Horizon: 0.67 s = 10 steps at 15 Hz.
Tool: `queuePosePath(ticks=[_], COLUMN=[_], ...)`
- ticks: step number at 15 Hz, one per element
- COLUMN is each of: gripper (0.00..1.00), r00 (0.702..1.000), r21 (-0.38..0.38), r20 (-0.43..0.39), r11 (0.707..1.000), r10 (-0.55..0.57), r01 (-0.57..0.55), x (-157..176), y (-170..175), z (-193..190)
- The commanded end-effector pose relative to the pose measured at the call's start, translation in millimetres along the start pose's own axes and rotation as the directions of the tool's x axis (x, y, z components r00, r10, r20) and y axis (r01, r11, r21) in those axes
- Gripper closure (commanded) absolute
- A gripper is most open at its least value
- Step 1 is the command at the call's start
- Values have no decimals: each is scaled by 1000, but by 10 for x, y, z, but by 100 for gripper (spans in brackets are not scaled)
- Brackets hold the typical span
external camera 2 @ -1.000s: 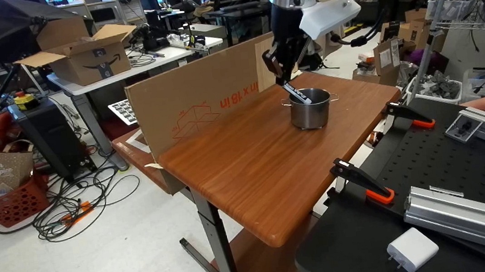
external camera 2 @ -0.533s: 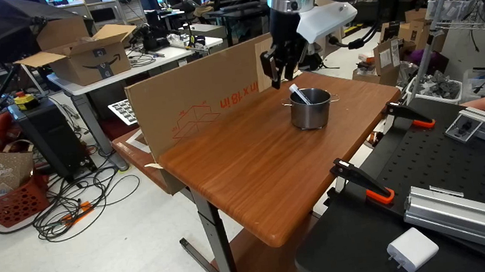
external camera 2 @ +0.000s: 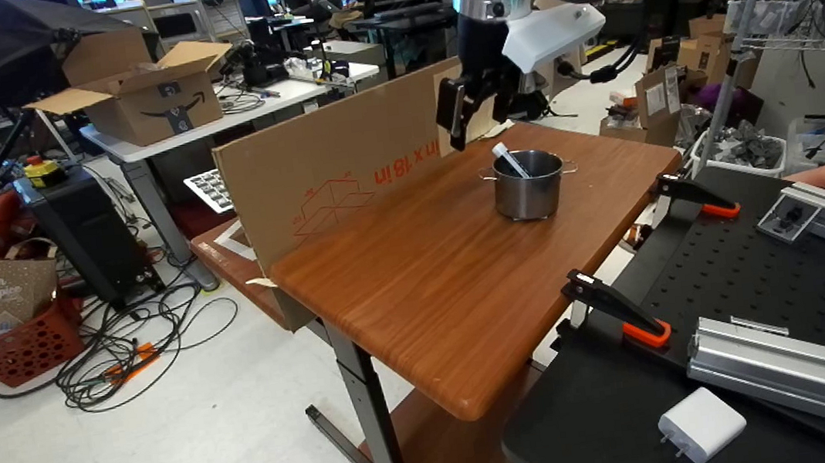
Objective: Put the marker in the pot
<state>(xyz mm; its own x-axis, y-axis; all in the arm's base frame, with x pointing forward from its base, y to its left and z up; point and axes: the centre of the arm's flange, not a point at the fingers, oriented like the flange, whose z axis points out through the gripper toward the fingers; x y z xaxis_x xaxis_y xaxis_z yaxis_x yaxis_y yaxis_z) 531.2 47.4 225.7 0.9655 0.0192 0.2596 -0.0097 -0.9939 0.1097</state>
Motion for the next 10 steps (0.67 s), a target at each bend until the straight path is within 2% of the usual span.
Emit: queuePosePath(ticks=[1,4,5,10], gripper=[0,0,0,0], r00=[1000,1000,1000,1000], r21=[-7,-37,-5,-17], r20=[-16,-6,-4,-8], r11=[1000,999,1000,1000], r10=[0,-25,-7,-23], r01=[0,25,7,23], x=[21,-27,10,8], y=[-9,8,11,27], z=[-9,-81,-19,-29])
